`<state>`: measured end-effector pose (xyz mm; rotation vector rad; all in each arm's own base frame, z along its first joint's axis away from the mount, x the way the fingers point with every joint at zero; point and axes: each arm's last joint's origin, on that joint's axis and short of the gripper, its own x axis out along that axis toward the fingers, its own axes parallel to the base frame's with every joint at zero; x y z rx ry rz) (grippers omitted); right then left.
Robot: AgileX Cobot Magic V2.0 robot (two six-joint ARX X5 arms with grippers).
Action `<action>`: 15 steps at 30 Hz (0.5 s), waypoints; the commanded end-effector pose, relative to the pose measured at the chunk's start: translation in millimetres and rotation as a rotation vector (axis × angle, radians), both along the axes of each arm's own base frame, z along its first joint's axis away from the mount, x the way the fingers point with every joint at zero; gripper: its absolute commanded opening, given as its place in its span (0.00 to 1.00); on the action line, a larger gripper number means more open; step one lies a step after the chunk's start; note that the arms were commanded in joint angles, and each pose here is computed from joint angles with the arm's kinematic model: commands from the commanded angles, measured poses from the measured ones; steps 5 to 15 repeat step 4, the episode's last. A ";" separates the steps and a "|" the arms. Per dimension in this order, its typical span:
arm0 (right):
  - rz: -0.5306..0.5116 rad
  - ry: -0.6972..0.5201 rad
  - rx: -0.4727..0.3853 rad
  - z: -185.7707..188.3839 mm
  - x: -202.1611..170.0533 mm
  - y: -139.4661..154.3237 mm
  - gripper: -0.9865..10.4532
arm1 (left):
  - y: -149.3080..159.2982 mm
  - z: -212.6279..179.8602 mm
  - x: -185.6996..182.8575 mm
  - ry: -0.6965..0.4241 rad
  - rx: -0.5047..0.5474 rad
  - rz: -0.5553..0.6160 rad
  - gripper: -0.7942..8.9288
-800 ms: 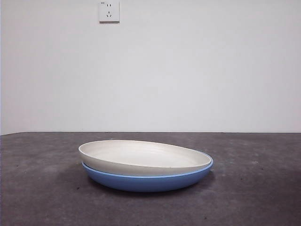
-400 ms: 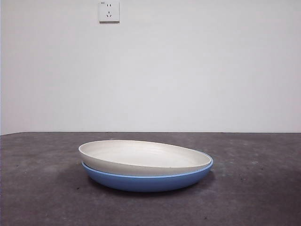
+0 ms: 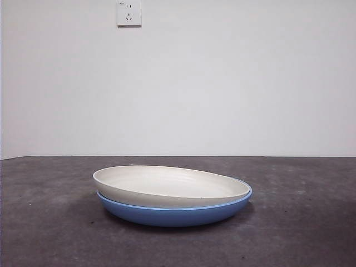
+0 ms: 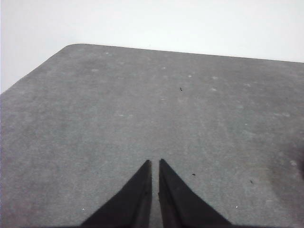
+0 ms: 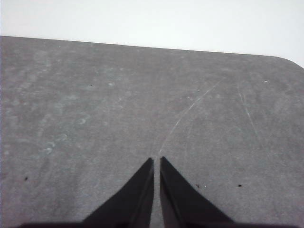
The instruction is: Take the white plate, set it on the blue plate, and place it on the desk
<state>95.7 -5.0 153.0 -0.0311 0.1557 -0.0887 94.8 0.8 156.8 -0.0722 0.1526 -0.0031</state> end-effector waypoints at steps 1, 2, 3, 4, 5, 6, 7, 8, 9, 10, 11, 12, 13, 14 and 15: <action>-0.004 -0.006 -0.005 -0.7 0.3 -0.2 0.10 | 0.2 -7.6 0.8 0.027 -0.003 0.007 0.11; -0.004 -0.006 -0.005 -0.7 0.3 -0.2 0.10 | 0.3 -7.6 0.8 0.027 -0.003 0.007 0.11; -0.004 -0.006 -0.005 -0.7 0.3 -0.2 0.10 | 0.3 -7.6 0.8 0.027 -0.003 0.007 0.11; -0.004 -0.006 -0.005 -0.7 0.3 -0.2 0.10 | 0.3 -7.6 0.8 0.027 -0.003 0.007 0.11; -0.004 -0.006 -0.005 -0.7 0.3 -0.2 0.10 | 0.3 -7.6 0.8 0.027 -0.003 0.007 0.11; -0.004 -0.006 -0.005 -0.7 0.3 -0.2 0.10 | 0.3 -7.6 0.8 0.027 -0.003 0.007 0.11; -0.004 -0.006 -0.005 -0.7 0.3 -0.2 0.10 | 0.3 -7.6 0.8 0.027 -0.003 0.007 0.11; -0.004 -0.006 -0.005 -0.7 0.3 -0.2 0.10 | 0.3 -7.6 0.8 0.027 -0.003 0.007 0.11; -0.004 -0.006 -0.005 -0.7 0.3 -0.2 0.10 | 0.3 -7.6 0.8 0.027 -0.003 0.007 0.11; -0.004 -0.006 -0.005 -0.7 0.3 -0.2 0.10 | 0.3 -7.6 0.8 0.027 -0.003 0.007 0.11; -0.004 -0.006 -0.005 -0.7 0.3 -0.2 0.10 | 0.3 -7.6 0.8 0.027 -0.003 0.007 0.11; -0.004 -0.006 -0.005 -0.7 0.3 -0.2 0.10 | 0.3 -7.6 0.8 0.027 -0.003 0.007 0.11; -0.004 -0.006 -0.005 -0.7 0.3 -0.2 0.10 | 0.3 -7.6 0.8 0.027 -0.003 0.007 0.11; -0.004 -0.006 -0.005 -0.7 0.3 -0.2 0.10 | 0.3 -7.6 0.8 0.027 -0.003 0.007 0.11; -0.004 -0.006 -0.005 -0.7 0.3 -0.2 0.10 | 0.3 -7.6 0.8 0.027 -0.003 0.007 0.11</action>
